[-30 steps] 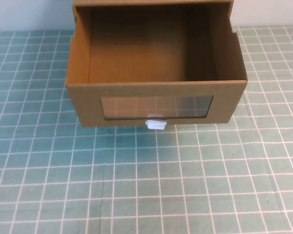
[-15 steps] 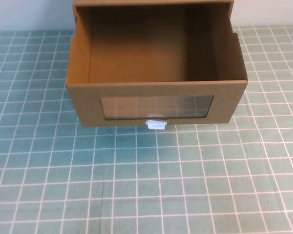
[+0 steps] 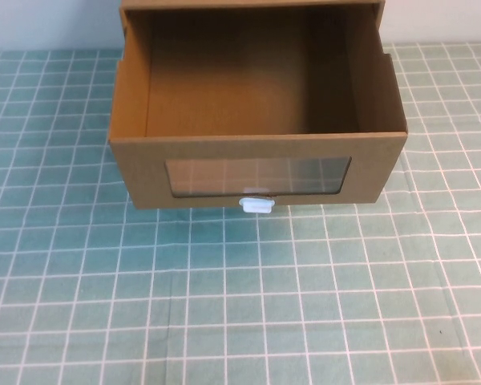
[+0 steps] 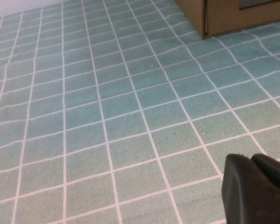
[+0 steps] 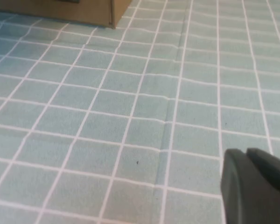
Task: Open the shoe box
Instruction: 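Pull the top drawer of the cardboard box fully open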
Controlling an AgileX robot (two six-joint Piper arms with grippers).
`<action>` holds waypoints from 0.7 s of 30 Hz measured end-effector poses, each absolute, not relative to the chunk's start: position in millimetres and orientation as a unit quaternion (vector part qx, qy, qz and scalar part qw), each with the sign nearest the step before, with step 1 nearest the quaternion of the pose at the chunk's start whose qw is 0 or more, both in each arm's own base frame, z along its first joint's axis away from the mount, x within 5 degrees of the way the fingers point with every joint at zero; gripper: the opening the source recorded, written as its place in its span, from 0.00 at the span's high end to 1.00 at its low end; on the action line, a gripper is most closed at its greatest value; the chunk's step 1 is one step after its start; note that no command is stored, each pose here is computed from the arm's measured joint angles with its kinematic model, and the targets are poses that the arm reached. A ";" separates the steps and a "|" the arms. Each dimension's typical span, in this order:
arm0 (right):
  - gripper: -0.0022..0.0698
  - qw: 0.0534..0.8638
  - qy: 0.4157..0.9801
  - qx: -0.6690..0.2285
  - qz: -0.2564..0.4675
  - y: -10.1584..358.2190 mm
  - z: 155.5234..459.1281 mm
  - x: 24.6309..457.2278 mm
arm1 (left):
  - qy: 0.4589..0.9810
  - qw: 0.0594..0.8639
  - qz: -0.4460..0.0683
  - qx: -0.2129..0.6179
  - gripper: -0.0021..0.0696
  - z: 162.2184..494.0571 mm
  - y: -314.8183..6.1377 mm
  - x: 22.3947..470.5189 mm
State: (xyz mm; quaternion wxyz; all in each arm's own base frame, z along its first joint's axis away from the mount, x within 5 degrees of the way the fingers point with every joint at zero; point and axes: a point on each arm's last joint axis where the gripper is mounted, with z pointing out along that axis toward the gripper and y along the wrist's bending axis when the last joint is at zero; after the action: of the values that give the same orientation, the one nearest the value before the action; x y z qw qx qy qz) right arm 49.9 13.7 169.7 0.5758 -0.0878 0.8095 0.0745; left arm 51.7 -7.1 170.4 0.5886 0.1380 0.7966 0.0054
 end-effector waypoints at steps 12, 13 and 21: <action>0.99 0.571 0.815 -0.039 0.095 11.7 168.8 50.3 | 0.797 0.589 0.005 0.138 0.98 170.4 -7.1 51.7; 0.99 0.571 0.815 -0.039 0.095 11.7 168.8 50.3 | 0.797 0.589 0.005 0.138 0.98 170.4 -7.1 51.7; 0.99 0.570 0.815 -0.037 0.097 11.9 168.8 50.3 | 0.796 0.589 0.006 0.138 0.98 170.4 -7.0 51.7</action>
State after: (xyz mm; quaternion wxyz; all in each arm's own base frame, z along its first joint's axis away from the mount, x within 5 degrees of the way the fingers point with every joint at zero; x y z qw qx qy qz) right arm 50.3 11.9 168.8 0.5703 -0.0375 0.8148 0.0973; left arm 51.7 -7.0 170.4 0.5886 0.1384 0.7965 0.0061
